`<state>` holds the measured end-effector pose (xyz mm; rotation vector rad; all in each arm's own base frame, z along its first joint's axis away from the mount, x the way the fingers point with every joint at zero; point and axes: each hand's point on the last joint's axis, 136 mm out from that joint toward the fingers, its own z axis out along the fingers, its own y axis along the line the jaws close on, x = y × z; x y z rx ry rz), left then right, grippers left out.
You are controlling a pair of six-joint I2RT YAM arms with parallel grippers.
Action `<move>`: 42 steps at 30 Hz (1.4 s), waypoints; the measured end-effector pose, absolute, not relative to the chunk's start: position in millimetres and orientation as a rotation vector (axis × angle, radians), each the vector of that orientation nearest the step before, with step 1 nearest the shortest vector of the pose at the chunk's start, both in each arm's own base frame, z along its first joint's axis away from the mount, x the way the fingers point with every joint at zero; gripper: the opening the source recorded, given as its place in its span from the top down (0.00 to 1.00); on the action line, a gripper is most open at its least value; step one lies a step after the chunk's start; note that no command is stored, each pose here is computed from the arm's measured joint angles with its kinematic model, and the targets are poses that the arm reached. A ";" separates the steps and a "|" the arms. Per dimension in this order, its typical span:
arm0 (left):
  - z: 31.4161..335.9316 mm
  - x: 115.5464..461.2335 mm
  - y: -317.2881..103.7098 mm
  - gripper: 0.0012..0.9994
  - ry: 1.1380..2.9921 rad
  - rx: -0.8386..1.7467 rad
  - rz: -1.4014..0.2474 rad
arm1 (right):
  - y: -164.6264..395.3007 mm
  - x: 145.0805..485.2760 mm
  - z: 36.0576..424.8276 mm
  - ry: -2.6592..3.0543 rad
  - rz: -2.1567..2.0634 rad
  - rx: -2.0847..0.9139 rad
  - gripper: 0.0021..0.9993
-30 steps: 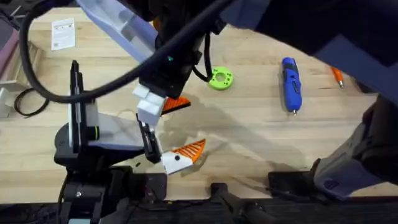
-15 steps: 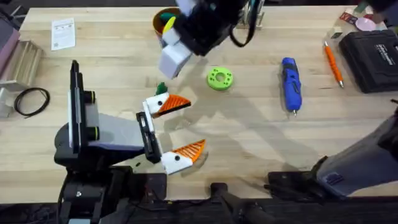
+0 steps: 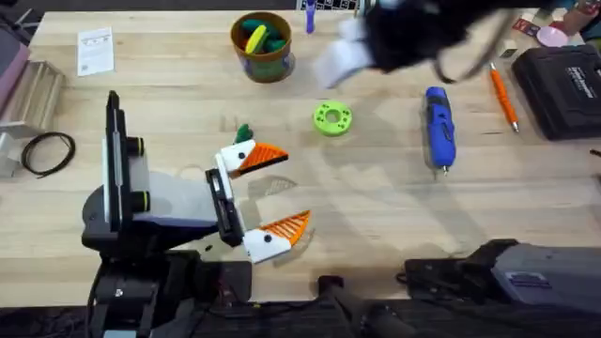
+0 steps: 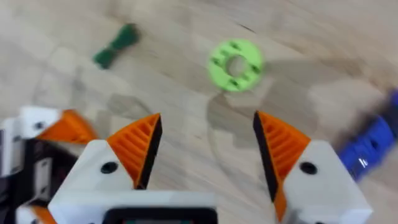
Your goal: Pick up the gripper from the table and insert it into the empty holder that is missing its gripper. Then pick up a screw, insert it into the mounting hole, and use the screwdriver to tighten it. Finally, clean up the table by picking up the vegetable and placing it into the bucket.
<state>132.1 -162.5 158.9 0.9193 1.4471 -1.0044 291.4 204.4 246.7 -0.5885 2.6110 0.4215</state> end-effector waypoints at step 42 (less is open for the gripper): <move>158.9 132.1 -162.5 0.01 1.445 0.921 -1.003 | 19.3 267.2 211.0 2.669 0.038 0.195 0.11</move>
